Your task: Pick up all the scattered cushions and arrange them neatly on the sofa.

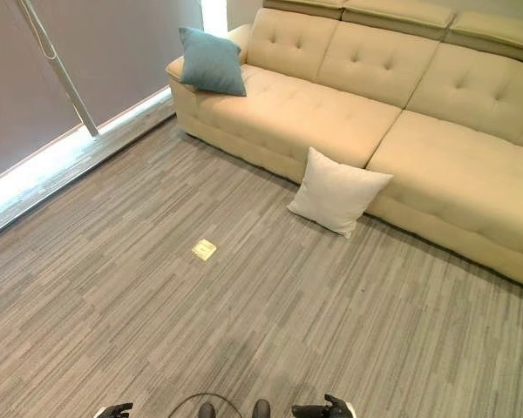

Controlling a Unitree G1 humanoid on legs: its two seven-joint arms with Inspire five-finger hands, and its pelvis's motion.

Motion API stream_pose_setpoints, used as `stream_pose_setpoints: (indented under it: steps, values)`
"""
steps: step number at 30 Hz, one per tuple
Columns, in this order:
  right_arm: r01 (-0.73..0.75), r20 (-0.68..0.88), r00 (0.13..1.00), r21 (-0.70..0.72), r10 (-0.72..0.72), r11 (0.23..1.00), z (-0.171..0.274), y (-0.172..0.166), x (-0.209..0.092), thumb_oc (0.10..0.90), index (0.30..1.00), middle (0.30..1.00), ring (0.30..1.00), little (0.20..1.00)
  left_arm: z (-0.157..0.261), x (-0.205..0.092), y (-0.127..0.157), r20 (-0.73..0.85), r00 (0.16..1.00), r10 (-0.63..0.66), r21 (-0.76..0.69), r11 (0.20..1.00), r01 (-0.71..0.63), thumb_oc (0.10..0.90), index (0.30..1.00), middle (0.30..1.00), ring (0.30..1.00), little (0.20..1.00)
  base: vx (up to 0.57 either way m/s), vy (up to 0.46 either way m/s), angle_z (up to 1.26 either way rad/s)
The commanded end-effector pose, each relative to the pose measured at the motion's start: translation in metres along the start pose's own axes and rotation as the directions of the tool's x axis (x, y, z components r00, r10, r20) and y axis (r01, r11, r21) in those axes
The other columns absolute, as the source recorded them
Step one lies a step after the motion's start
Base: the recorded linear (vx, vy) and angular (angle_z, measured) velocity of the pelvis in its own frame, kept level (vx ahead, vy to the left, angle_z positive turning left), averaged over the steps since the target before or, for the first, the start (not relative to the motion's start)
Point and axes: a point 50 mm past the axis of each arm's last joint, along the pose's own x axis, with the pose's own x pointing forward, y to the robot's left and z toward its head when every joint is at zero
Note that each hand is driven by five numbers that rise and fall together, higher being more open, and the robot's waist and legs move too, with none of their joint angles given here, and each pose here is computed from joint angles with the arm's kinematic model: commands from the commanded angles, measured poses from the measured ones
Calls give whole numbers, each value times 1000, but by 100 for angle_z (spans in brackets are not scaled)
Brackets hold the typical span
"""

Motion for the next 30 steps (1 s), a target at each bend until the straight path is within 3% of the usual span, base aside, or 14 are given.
stream_pose_setpoints:
  steps: [1, 18, 25, 30]
  values:
    - [-36, 49, 998, -26, 37, 999, 13, 14, -1, 800, 900, 900, 900, 900, 17, 3, 9, 31, 998, 49, 59, 997, -51, 800, 900, 900, 900, 900, 0, 0, 0]
    - [-41, 75, 996, -129, 50, 991, 21, 15, 0, 800, 900, 900, 900, 900, 29, 3, 2, 78, 996, 32, 144, 989, -43, 800, 900, 900, 900, 900, 11, -38, 1]
    - [-22, 122, 991, -247, 54, 969, 35, 9, 1, 800, 900, 900, 900, 900, 47, 2, -2, 146, 989, 18, 137, 990, -38, 800, 900, 900, 900, 900, 3, -79, 2]
    - [18, 58, 998, -268, -2, 963, 16, -2, 2, 800, 900, 900, 900, 900, 50, 1, -7, 177, 984, 28, 172, 983, -59, 800, 900, 900, 900, 900, 266, -52, 34]
